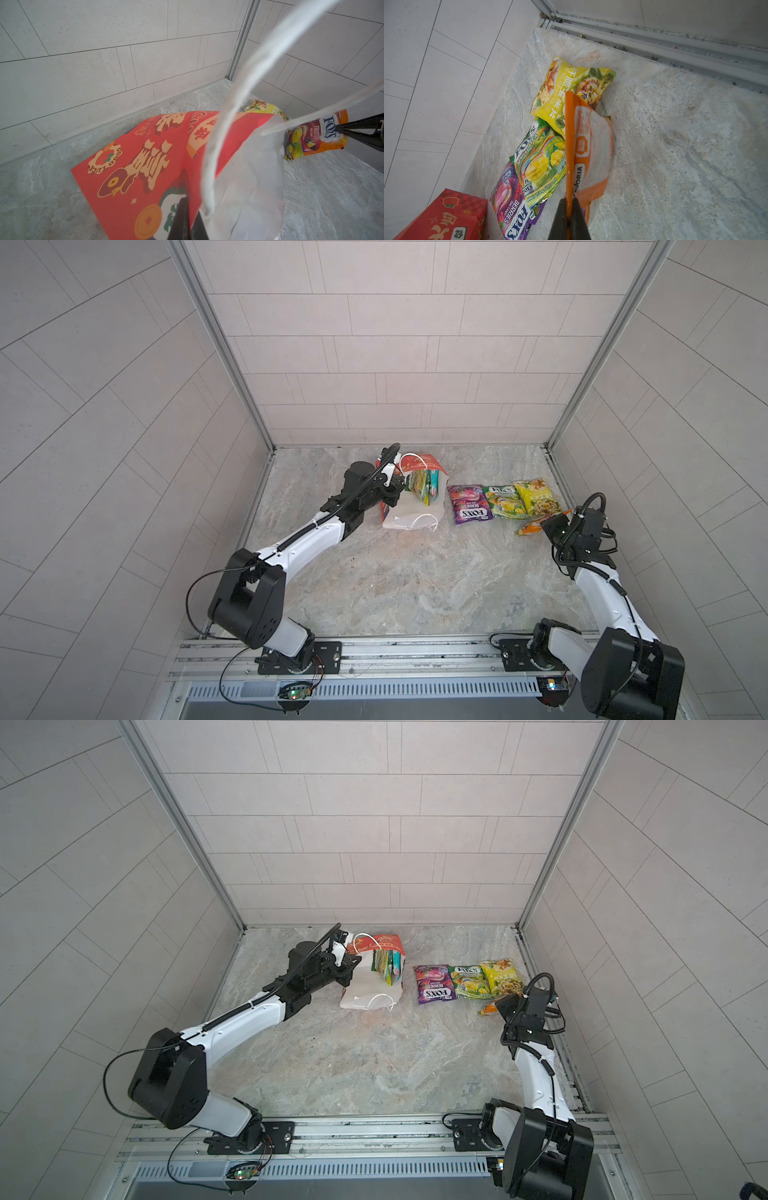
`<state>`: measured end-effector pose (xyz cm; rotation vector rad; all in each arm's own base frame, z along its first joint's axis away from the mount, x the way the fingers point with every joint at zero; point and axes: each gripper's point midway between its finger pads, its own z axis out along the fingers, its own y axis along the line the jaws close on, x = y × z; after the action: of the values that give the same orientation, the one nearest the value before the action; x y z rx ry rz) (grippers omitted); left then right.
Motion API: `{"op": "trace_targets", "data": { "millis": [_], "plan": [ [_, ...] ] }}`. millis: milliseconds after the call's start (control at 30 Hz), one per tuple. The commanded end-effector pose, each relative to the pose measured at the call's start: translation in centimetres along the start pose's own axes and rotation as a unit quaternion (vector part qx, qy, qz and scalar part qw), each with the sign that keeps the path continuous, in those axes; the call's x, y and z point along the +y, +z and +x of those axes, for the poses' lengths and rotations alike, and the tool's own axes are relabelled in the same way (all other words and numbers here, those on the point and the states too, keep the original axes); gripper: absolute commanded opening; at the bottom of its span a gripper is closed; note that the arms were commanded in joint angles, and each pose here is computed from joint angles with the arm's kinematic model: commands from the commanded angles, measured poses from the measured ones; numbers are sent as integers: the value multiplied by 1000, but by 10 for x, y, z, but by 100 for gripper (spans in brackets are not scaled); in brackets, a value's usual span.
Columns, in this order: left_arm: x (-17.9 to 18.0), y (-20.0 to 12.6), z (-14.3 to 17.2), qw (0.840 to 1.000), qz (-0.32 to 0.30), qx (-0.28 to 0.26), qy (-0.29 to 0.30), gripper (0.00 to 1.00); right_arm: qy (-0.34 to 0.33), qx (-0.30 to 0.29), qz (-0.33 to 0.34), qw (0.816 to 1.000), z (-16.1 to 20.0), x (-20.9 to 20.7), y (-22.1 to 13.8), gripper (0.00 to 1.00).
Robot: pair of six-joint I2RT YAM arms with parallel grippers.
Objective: Take the snacks out of the paper bag
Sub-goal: Place the snack at the middle-right of the table.
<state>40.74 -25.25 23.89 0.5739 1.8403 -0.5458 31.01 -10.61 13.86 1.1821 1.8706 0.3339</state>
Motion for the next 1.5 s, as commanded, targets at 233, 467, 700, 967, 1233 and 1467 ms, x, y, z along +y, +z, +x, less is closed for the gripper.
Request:
{"op": "trace_targets", "data": {
  "millis": [233,467,700,967,1233,1467],
  "plan": [
    [2,3,4,1000,2,2,-7,0,27,-56,76,995,-16,-36,-8,0],
    [4,4,5,1000,-1,1,-8,0,36,-73,94,992,-23,-44,-7,9],
    [4,5,7,1000,-1,3,-9,0,60,-71,99,991,-15,-54,-5,20],
    [3,7,8,1000,3,5,-10,0,67,-53,106,991,-6,-59,-3,36],
    [1,8,9,1000,9,6,-11,0,84,-21,112,990,6,-60,-5,45],
    [0,8,8,1000,12,4,-13,0,89,-8,114,989,5,-53,-13,50]
  ]
}}
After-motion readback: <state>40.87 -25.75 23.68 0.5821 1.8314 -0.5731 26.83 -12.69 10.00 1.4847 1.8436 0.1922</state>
